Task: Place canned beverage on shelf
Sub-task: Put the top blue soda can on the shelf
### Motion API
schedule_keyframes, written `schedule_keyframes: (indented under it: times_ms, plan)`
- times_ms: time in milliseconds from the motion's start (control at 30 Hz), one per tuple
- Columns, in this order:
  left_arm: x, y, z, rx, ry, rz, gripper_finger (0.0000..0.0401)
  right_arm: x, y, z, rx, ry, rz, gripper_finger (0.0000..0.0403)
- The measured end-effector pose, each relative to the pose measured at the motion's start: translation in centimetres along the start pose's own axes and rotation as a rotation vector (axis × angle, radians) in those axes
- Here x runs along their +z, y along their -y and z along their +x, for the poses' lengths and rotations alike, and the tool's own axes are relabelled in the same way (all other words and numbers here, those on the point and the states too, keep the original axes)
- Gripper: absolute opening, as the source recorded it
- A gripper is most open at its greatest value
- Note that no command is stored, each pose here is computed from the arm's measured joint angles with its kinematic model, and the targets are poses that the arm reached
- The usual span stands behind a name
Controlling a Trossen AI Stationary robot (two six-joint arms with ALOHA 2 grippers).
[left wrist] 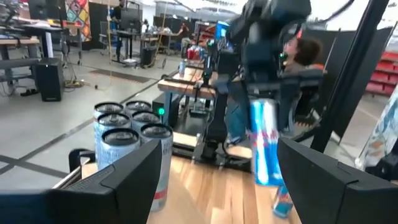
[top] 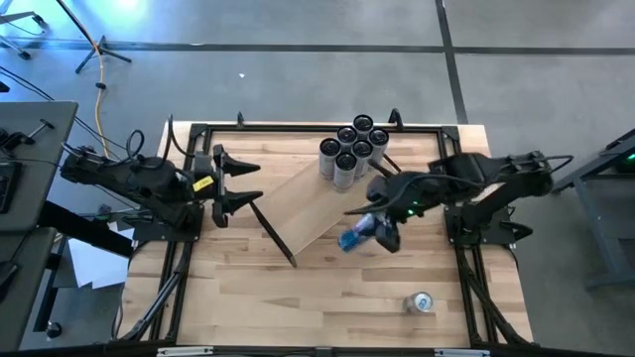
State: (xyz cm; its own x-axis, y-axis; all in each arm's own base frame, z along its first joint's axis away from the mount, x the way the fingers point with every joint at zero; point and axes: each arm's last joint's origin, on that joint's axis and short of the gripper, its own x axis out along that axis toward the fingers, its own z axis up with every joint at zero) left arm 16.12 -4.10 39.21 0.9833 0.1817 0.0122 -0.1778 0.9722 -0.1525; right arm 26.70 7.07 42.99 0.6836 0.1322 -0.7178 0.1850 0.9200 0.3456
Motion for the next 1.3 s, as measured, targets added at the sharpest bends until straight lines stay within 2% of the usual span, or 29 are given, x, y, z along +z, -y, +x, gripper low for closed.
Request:
schedule_keyframes:
  times_ms: [133,433,767,1300]
  plan:
    - [-0.5,-0.1,0.0,0.007,-0.044,0.023,0.0289,2.6,-0.3,0.7,-0.112,0.001,-0.060,0.0218]
    - [-1.5,-0.2,0.1,0.026,-0.133,-0.029,0.0289,6.5,1.2,5.4,-0.207,-0.107,-0.122,0.0218]
    - [-2.2,-0.3,0.1,0.051,-0.199,-0.109,0.0289,7.0,3.7,9.2,-0.306,-0.268,-0.082,0.0218]
    - [-5.2,1.4,3.8,0.090,-0.320,-0.078,0.0289,7.5,5.5,10.7,-0.349,-0.300,-0.059,0.0218]
